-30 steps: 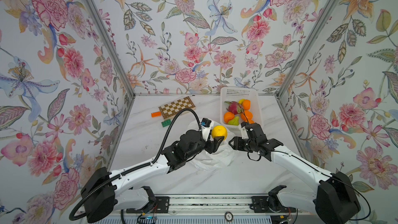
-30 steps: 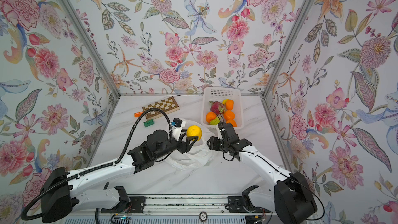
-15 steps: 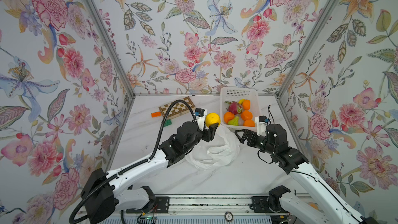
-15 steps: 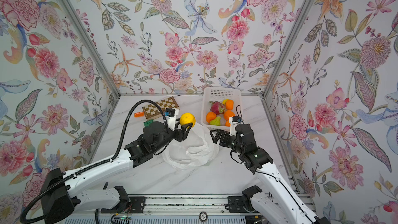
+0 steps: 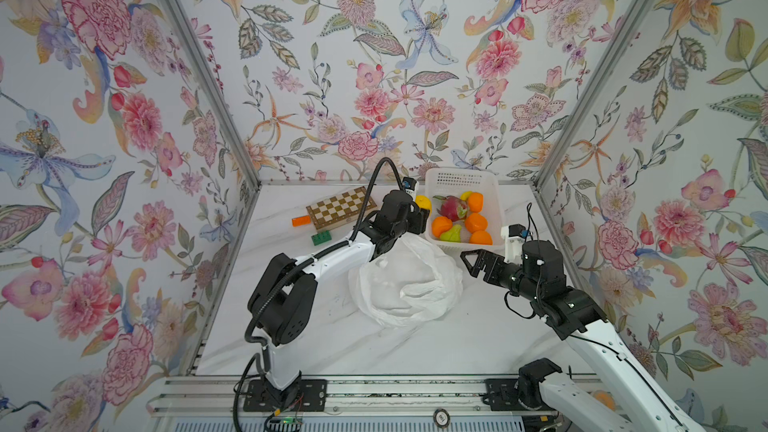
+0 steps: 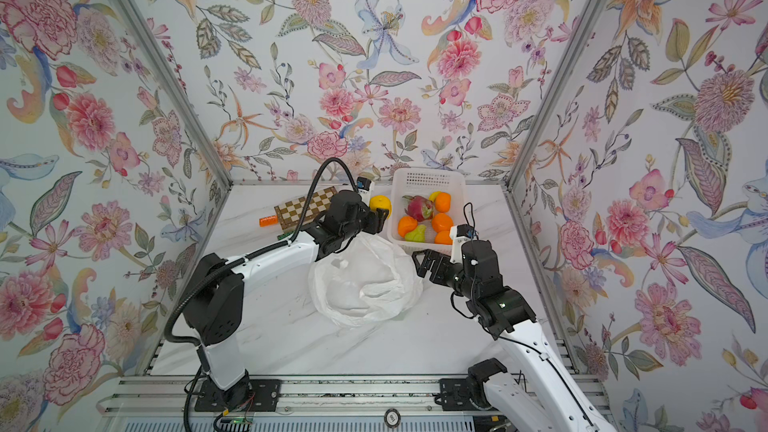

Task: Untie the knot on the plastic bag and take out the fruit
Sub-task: 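Lift the yellow lemon out with the left gripper and drop it into the basket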

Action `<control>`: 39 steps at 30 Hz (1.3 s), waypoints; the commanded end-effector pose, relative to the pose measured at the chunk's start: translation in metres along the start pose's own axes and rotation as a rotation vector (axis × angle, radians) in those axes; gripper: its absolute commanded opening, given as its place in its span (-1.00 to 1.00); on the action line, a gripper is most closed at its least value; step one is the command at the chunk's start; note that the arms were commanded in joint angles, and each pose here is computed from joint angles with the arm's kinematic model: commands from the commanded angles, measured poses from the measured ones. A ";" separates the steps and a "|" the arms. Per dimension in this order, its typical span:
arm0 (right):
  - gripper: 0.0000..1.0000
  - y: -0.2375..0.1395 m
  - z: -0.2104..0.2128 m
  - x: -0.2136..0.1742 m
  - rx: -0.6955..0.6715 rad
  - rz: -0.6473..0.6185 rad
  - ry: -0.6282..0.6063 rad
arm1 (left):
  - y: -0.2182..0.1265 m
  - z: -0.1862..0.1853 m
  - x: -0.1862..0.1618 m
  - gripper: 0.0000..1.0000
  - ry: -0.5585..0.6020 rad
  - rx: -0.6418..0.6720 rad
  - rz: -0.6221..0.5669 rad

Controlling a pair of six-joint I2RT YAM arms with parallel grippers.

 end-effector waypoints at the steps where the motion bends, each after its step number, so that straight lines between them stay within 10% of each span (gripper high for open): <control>1: 0.98 -0.004 0.001 0.005 -0.020 -0.005 -0.021 | 0.025 -0.006 0.010 0.09 0.056 -0.032 0.034; 25: 0.98 -0.022 0.008 0.013 -0.017 0.000 -0.025 | 0.159 0.000 -0.013 0.09 0.133 0.031 0.128; 39: 0.98 -0.031 0.008 0.009 -0.019 -0.005 -0.031 | 0.130 -0.012 0.018 0.92 0.115 -0.020 0.099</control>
Point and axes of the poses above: each gripper's point midway between its finger pads, its own y axis out along the fingers, its own z axis along the line the jaws close on, x = y × z, the point moved 9 cm from there along -y, back along the fingers, and after that the axes turned 6 degrees about -y, right-handed, at the moved point
